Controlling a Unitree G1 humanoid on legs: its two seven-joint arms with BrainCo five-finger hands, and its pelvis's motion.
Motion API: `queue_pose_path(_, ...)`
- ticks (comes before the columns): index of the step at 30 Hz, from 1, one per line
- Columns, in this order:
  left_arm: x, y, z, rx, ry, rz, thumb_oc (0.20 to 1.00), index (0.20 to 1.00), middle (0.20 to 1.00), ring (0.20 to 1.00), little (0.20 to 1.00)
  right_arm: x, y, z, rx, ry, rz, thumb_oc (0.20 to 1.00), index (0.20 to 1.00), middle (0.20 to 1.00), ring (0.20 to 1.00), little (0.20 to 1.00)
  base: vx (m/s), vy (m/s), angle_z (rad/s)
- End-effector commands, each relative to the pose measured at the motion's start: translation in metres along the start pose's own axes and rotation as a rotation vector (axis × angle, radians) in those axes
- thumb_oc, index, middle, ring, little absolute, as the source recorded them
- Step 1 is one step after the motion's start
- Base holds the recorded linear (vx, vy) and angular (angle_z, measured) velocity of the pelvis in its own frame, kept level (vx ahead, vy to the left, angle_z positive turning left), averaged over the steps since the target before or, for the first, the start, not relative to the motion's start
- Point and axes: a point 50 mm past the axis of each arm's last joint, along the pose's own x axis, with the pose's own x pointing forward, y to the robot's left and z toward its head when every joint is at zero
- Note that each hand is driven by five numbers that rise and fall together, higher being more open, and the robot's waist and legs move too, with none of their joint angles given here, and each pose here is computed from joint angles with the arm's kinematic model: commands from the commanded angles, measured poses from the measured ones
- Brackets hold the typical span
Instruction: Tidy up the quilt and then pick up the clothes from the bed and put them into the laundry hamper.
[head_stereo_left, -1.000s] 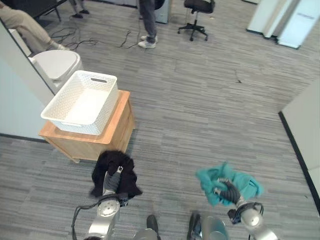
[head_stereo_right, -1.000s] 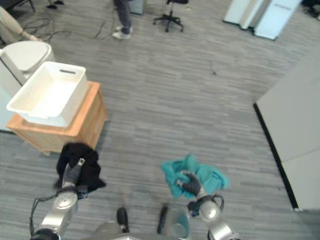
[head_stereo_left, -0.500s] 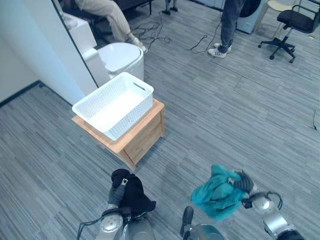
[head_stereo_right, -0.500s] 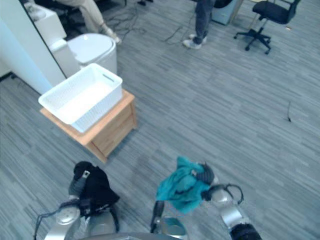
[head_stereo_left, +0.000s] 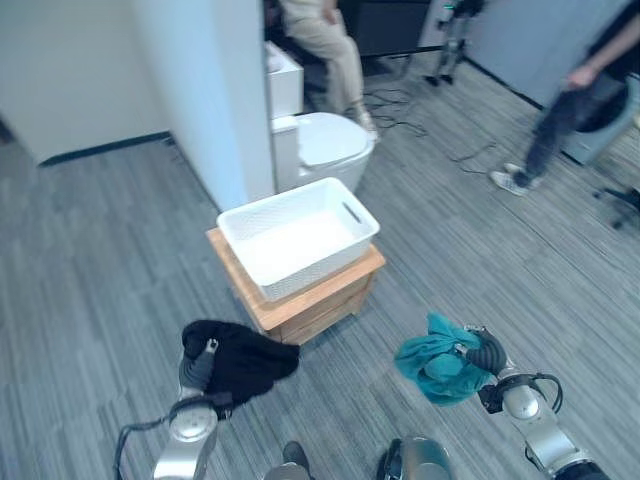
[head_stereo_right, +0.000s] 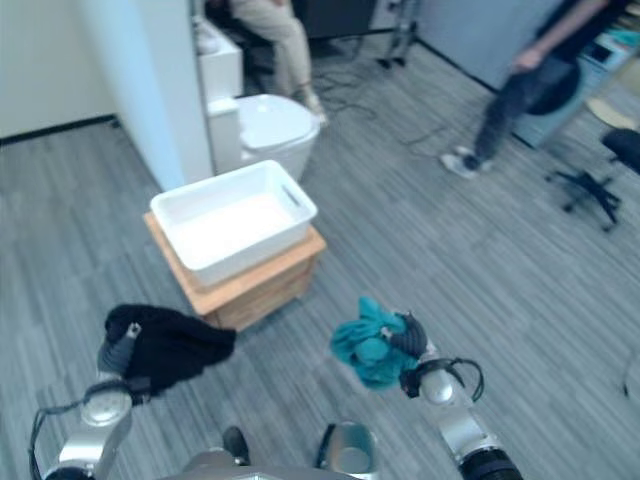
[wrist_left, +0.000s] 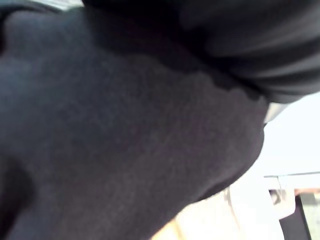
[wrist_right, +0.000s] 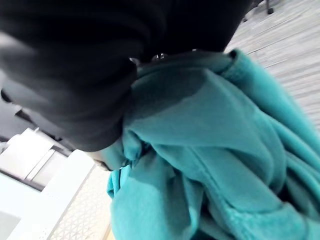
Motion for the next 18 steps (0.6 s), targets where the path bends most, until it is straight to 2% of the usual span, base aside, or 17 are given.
queue_pose_path(1, 0.003, 0.014, 0.024, 0.06, -0.139, 0.005, 0.2, 0.2, 0.2, 0.2, 0.2, 0.015, -0.043, 0.022, 0.052, -0.093, -0.189, 0.2, 0.2, 0.2, 0.2, 0.2, 0.33, -0.318, 2.18)
queue_pose_path(3, 0.006, 0.018, 0.026, 0.06, -0.136, 0.013, 0.2, 0.2, 0.2, 0.2, 0.2, 0.016, -0.05, 0.025, 0.061, -0.103, -0.216, 0.2, 0.2, 0.2, 0.2, 0.2, 0.28, -0.299, 2.06)
queue_pose_path(6, 0.006, 0.024, 0.018, 0.061, -0.104, 0.045, 0.2, 0.2, 0.2, 0.2, 0.2, 0.02, -0.061, 0.046, 0.055, -0.196, -0.249, 0.2, 0.2, 0.2, 0.2, 0.2, 0.28, -0.263, 0.89)
queue_pose_path(10, 0.002, 0.022, 0.01, 0.026, -0.082, 0.042, 0.2, 0.2, 0.2, 0.2, 0.2, 0.036, -0.089, 0.11, -0.041, -0.426, -0.3, 0.2, 0.2, 0.2, 0.2, 0.2, 0.15, -0.223, 0.19)
queue_pose_path(13, -0.004, 0.012, 0.001, -0.045, -0.05, 0.022, 0.2, 0.2, 0.2, 0.2, 0.2, 0.041, -0.101, 0.181, -0.135, -0.662, -0.285, 0.2, 0.2, 0.2, 0.2, 0.2, 0.13, -0.153, 0.02)
queue_pose_path(16, 0.0, 0.002, 0.009, -0.093, -0.073, 0.007, 0.2, 0.2, 0.2, 0.2, 0.2, 0.041, -0.112, 0.2, -0.183, -0.715, -0.312, 0.2, 0.2, 0.2, 0.2, 0.2, 0.01, -0.09, 0.15)
queue_pose_path(18, 0.003, -0.007, 0.018, -0.096, -0.098, -0.02, 0.2, 0.2, 0.2, 0.2, 0.2, 0.035, -0.117, 0.235, -0.23, -0.829, -0.321, 0.2, 0.2, 0.2, 0.2, 0.2, -0.03, -0.088, 0.93)
